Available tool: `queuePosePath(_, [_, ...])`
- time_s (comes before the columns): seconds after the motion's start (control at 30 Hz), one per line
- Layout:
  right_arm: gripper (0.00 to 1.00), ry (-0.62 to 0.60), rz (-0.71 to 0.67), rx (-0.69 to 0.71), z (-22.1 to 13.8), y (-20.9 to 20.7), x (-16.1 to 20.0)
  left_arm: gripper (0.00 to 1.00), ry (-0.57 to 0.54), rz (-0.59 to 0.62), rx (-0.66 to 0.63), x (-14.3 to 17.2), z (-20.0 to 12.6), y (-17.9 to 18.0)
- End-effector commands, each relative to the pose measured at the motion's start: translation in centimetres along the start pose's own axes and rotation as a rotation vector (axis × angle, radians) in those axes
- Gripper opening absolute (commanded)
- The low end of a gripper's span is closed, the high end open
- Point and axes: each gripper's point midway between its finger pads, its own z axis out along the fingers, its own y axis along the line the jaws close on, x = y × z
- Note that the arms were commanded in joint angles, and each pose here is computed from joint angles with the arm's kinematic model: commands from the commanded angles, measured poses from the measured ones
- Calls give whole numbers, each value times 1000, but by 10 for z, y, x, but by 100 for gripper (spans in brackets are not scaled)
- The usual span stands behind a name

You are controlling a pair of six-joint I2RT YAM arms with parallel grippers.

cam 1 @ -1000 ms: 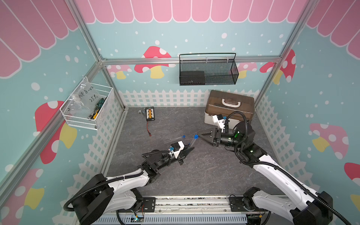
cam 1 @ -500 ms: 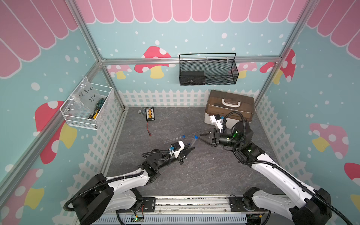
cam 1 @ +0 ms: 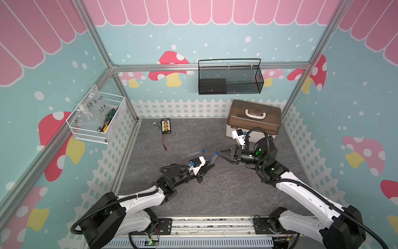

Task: Insert stoppers into test tubes
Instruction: Insert the stopper into the test tube.

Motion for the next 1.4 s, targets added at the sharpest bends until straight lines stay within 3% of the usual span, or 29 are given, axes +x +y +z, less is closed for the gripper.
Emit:
queuePosePath(0.0, [43,42,149,108,4,-48,19,0,-251,182,36,-93,-2,-6])
queuePosePath(0.3, [38,23,193,88,4,-49,18,0,-330,264,30,-123,-5,-6])
queuePosePath(0.73, [36,-5,294,144,2,-77,23,0,-359,309,-2,-137,-7,-2])
queuePosePath(0.9, [36,-23,307,151,0,-81,23,0,-375,289,-22,-141,-8,2])
queuePosePath(1.1, [36,-38,320,130,1,-81,21,0,-472,224,-10,-155,-12,2])
queuePosePath(1.37, [36,-94,409,187,-4,-106,23,0,-478,192,35,-166,-4,0])
